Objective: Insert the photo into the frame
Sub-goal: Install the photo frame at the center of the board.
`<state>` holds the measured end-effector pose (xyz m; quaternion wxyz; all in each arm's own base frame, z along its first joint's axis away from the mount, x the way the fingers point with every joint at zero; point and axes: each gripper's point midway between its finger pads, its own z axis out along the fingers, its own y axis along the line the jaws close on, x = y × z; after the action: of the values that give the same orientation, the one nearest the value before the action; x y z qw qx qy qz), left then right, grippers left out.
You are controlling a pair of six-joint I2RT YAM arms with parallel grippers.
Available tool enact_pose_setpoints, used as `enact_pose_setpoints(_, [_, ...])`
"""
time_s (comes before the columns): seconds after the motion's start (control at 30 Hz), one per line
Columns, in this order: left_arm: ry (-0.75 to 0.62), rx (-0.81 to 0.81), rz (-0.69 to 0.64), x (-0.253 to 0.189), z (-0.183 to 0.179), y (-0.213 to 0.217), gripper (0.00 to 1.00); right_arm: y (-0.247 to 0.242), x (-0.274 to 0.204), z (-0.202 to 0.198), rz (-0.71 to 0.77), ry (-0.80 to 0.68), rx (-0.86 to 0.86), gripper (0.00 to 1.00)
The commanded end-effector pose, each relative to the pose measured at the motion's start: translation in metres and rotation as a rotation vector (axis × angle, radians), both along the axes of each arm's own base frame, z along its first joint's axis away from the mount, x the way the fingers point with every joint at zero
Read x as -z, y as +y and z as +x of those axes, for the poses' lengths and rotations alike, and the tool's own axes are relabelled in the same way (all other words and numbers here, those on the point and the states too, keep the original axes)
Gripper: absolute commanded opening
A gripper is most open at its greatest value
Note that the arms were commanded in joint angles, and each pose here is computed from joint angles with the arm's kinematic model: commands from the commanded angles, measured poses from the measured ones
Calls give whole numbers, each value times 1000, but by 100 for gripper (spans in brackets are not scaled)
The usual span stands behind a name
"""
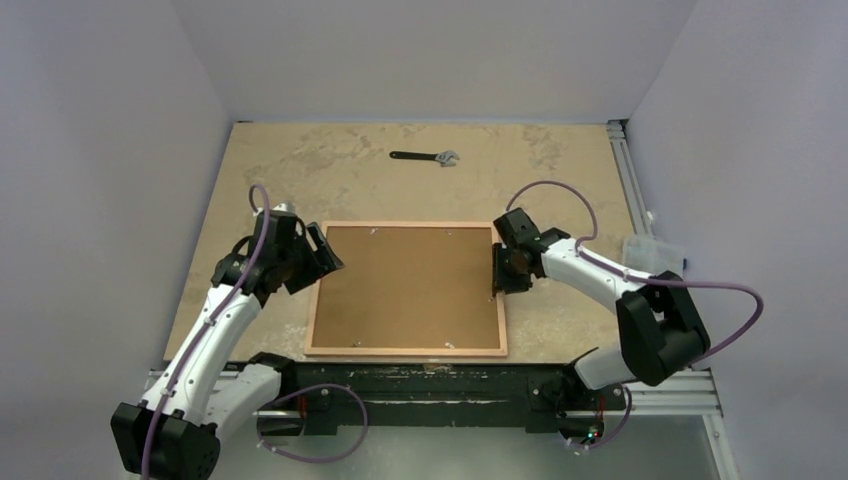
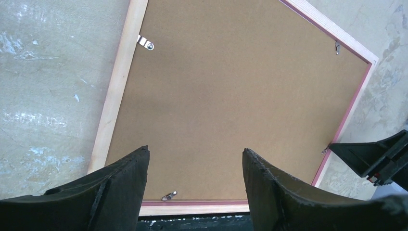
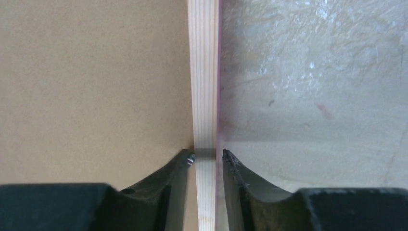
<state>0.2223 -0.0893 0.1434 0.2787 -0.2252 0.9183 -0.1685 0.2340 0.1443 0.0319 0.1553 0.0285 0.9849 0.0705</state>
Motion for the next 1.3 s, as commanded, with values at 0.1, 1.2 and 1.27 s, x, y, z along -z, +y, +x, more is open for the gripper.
enact_pose_setpoints(0.1, [-30, 9, -25, -7, 8, -4, 68, 0, -27, -2, 19, -49, 6, 54])
enact_pose_setpoints(1.2, [-6, 20, 4, 3, 6, -1, 68, 11, 13, -14, -92, 85, -24, 0])
enact_pose_setpoints(1.27, [-8, 20, 3, 2, 7, -1, 68, 12, 7, -11, -82, 65, -27, 3])
